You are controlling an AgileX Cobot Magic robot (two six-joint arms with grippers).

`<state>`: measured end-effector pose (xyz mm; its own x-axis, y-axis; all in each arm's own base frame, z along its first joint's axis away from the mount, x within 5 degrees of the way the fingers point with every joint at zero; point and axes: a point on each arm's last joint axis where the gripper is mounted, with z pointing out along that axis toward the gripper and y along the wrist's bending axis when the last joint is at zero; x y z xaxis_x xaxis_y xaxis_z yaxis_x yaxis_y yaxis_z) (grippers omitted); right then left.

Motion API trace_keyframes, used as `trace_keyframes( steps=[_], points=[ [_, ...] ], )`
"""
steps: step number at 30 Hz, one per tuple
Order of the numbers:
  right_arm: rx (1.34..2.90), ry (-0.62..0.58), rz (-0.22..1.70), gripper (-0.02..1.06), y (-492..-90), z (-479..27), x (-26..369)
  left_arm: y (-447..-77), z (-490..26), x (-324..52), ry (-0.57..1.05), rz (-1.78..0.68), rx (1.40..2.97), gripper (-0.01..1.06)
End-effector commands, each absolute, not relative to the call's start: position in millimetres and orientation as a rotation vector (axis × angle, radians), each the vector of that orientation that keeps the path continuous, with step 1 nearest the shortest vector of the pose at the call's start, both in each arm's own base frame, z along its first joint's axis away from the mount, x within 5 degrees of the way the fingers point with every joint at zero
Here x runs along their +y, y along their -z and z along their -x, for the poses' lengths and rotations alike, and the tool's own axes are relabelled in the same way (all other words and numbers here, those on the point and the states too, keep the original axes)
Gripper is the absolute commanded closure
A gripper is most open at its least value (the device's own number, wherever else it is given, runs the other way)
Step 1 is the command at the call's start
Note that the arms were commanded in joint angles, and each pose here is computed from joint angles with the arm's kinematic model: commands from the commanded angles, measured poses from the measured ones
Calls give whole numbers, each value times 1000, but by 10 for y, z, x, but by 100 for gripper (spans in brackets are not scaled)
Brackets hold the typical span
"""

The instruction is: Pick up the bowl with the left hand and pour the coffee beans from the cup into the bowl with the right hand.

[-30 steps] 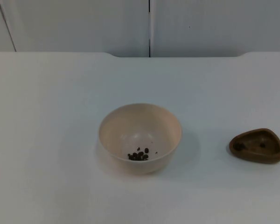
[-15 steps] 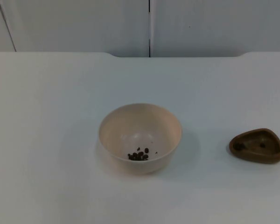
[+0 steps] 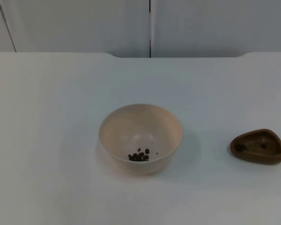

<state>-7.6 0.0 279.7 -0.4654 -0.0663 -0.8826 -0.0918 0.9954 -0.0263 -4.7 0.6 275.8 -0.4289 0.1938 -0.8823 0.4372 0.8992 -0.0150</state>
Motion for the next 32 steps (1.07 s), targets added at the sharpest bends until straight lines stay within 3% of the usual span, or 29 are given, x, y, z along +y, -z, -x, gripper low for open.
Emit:
trace_keyframes(
  steps=[1,32],
  points=[
    [2042,-24,104,-1,-2804,75,0,-2742,48,9,292,-449,2029,0],
    [2042,-24,104,-1,-2804,75,0,-2742,47,-10,40,-37,2065,0]
  ],
)
